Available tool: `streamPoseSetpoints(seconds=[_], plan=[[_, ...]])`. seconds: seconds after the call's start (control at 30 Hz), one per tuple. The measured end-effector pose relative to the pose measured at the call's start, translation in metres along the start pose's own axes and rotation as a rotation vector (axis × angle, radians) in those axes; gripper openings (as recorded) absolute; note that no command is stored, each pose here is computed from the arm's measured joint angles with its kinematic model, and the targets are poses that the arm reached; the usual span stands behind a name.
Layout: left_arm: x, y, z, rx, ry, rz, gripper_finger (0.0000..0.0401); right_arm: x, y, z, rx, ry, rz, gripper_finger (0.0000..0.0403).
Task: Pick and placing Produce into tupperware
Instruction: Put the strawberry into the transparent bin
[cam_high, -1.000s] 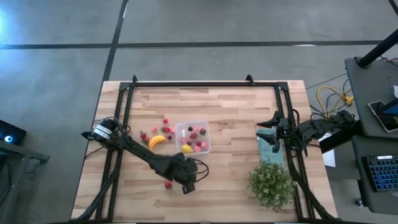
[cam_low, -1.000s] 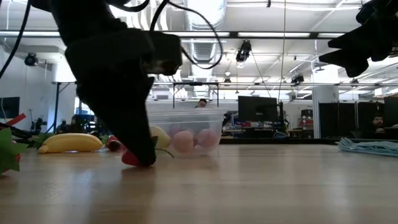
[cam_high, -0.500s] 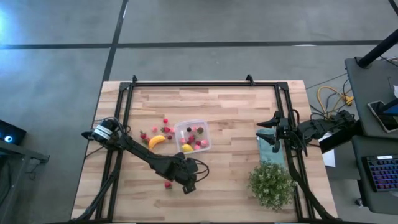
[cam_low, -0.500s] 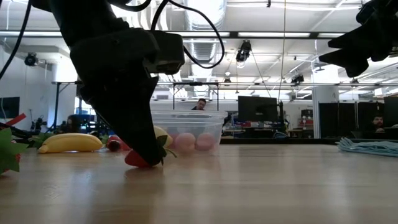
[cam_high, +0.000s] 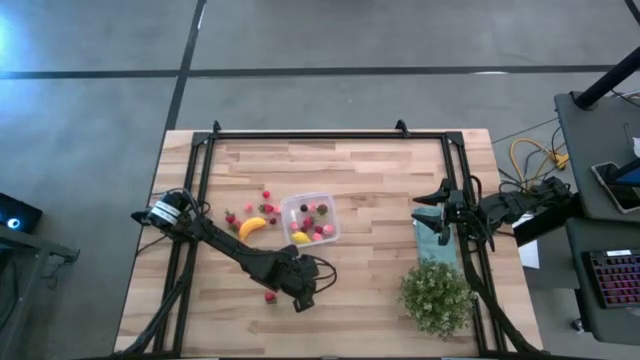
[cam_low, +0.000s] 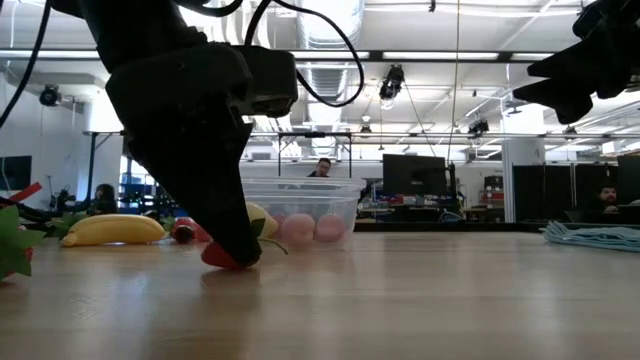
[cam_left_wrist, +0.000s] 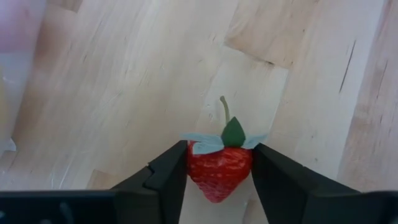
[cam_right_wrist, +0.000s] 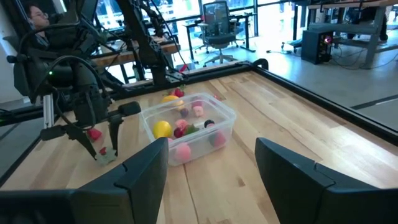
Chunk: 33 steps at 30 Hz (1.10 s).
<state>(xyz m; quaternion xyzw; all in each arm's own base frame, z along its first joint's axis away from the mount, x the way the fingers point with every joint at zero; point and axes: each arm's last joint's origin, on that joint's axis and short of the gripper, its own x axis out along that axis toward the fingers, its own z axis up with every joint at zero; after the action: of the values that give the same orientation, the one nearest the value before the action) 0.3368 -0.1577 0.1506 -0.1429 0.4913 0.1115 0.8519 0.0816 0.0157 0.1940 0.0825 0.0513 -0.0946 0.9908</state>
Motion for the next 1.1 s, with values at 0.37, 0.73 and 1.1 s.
streamPoseSetpoints(seconds=[0.37, 0.73, 1.1], plan=[[-0.013, -0.003, 0.009, 0.038, -0.033, -0.029, 0.0132, 0.0, 0.0, 0.0, 0.0, 0.0, 0.0, 0.0233], [-0.069, 0.025, 0.066, 0.167, -0.317, 0.145, 0.0134, 0.0, 0.0, 0.0, 0.001, -0.001, 0.0, 0.0233], [-0.062, 0.113, 0.082, -0.316, -0.074, 0.284, 0.0152, 0.0, 0.0, 0.0, -0.001, 0.001, 0.0, 0.0233]])
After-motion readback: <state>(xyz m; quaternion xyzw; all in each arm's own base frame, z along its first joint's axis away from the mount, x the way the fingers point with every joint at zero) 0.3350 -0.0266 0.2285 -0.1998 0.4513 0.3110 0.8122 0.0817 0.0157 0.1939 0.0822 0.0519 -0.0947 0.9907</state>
